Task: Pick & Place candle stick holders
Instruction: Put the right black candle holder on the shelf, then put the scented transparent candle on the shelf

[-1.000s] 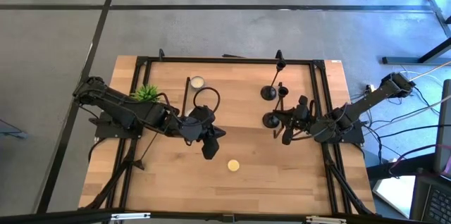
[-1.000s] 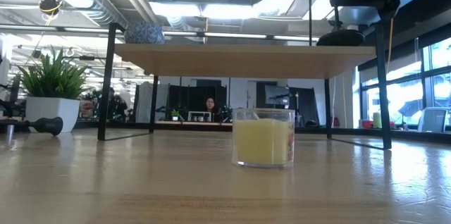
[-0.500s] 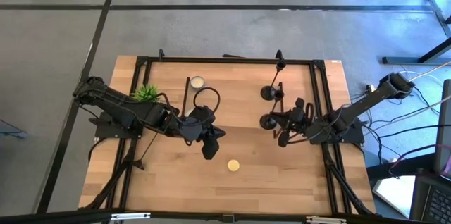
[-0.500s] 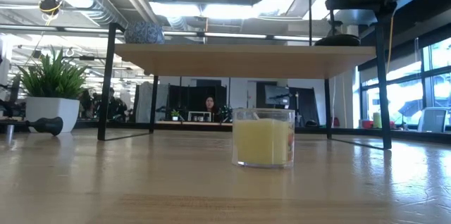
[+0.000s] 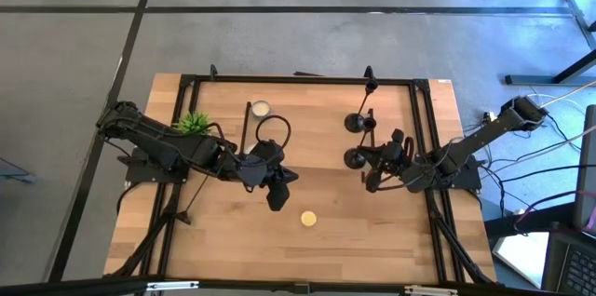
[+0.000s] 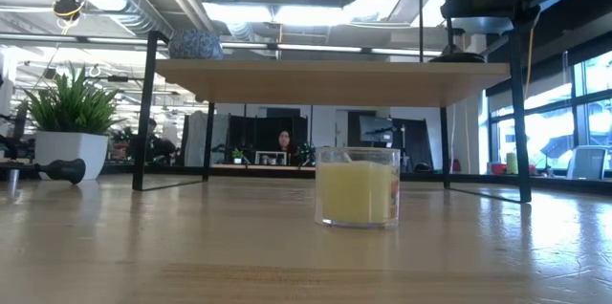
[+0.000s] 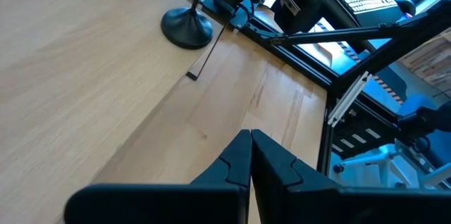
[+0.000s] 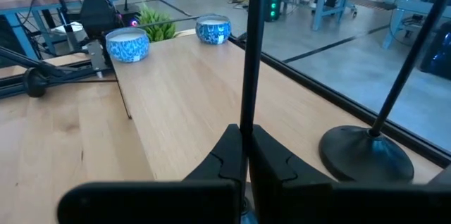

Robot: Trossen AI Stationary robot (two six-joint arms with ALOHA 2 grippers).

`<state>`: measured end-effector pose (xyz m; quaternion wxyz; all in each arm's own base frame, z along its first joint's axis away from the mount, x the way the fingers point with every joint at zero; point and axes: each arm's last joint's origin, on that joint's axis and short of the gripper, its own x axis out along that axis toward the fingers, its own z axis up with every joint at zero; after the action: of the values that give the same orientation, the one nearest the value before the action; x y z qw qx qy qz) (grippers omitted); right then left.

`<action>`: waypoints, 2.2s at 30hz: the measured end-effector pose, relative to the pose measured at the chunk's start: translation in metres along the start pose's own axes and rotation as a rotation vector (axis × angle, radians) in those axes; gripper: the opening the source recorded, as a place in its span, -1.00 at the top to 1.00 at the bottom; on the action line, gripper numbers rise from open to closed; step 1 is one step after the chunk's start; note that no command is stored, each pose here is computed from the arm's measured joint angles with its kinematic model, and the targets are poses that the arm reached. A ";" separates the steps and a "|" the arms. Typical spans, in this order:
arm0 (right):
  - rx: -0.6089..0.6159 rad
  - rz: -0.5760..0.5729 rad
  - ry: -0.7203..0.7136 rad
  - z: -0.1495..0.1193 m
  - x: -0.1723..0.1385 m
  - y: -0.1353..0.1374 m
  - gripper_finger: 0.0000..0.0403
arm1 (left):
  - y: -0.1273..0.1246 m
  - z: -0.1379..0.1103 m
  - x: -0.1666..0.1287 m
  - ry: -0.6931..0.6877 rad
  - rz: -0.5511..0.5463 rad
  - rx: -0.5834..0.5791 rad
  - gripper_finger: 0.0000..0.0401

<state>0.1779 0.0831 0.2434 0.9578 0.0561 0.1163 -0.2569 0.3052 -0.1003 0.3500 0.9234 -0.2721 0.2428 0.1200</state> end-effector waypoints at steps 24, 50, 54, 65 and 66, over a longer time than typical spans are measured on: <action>0.045 -0.017 0.003 -0.002 -0.001 -0.001 0.55 | 0.000 0.000 0.000 0.000 0.000 0.001 0.99; -0.036 0.111 0.047 0.030 -0.031 -0.004 0.51 | 0.000 0.000 0.000 -0.004 0.000 0.018 0.99; -0.035 0.151 0.165 0.040 -0.040 -0.009 0.51 | 0.000 0.000 0.000 -0.005 0.000 0.037 0.99; 0.121 0.336 0.562 0.049 -0.058 -0.014 0.51 | 0.010 0.010 0.006 0.007 0.003 0.127 0.99; 0.146 0.362 0.609 0.048 -0.059 -0.013 0.51 | 0.012 0.012 0.006 0.010 0.002 0.142 0.99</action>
<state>0.1313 0.0924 0.3041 0.9027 0.2180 0.3657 -0.0624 0.3109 -0.0835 0.3500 0.9391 -0.2064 0.2553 0.1020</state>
